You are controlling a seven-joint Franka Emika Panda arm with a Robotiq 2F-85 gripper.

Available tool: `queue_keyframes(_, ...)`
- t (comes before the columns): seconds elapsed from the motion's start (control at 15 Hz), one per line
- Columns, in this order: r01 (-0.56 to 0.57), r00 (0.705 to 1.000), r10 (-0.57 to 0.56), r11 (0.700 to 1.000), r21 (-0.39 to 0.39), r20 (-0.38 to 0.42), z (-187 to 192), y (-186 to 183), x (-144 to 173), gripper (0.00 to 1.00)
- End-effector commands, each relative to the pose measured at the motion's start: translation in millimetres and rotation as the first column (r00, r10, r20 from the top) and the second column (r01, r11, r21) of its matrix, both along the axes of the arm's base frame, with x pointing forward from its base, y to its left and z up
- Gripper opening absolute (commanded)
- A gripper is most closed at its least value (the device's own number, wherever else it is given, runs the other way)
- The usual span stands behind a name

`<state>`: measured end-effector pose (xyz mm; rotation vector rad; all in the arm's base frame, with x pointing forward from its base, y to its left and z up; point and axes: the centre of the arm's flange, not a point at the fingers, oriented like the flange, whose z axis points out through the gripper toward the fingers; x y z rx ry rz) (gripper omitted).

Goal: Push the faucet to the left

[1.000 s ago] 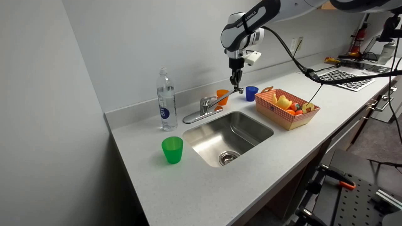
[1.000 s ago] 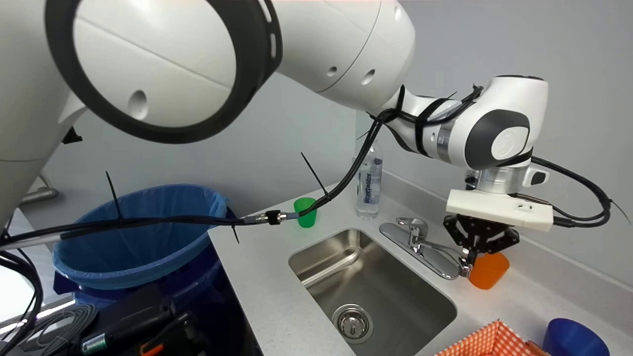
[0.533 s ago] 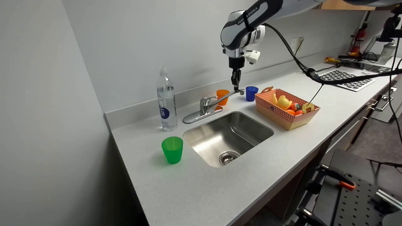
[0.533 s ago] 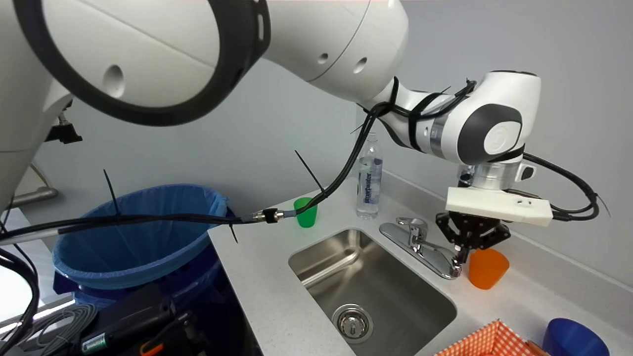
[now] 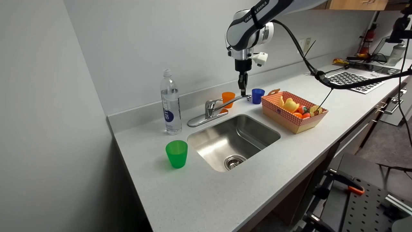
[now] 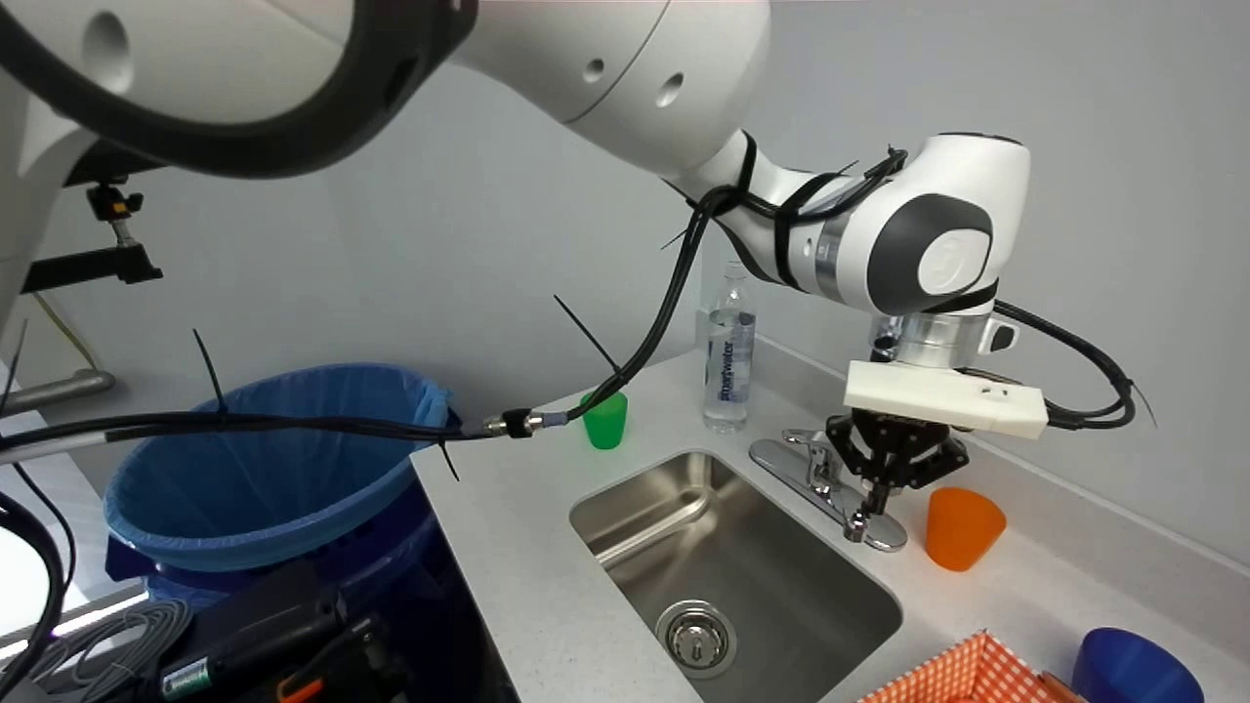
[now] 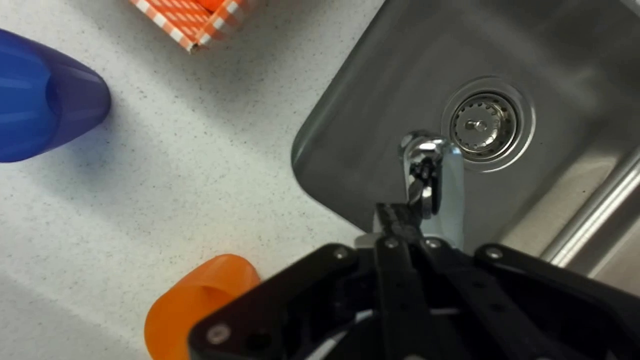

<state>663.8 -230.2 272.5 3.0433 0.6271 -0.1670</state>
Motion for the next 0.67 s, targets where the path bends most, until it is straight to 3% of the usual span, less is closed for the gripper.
queue_keyframes(0.0, 0.076, 0.997, -0.077, 0.996, 0.036, 0.018, 16, 29, -23, 0.00)
queue_keyframes(0.33, 0.193, 0.973, -0.200, 0.979, 0.068, 0.119, 31, 51, -24, 0.00)
queue_keyframes(0.6, 0.232, 0.954, -0.238, 0.971, 0.054, 0.182, 42, 48, -1, 0.00)
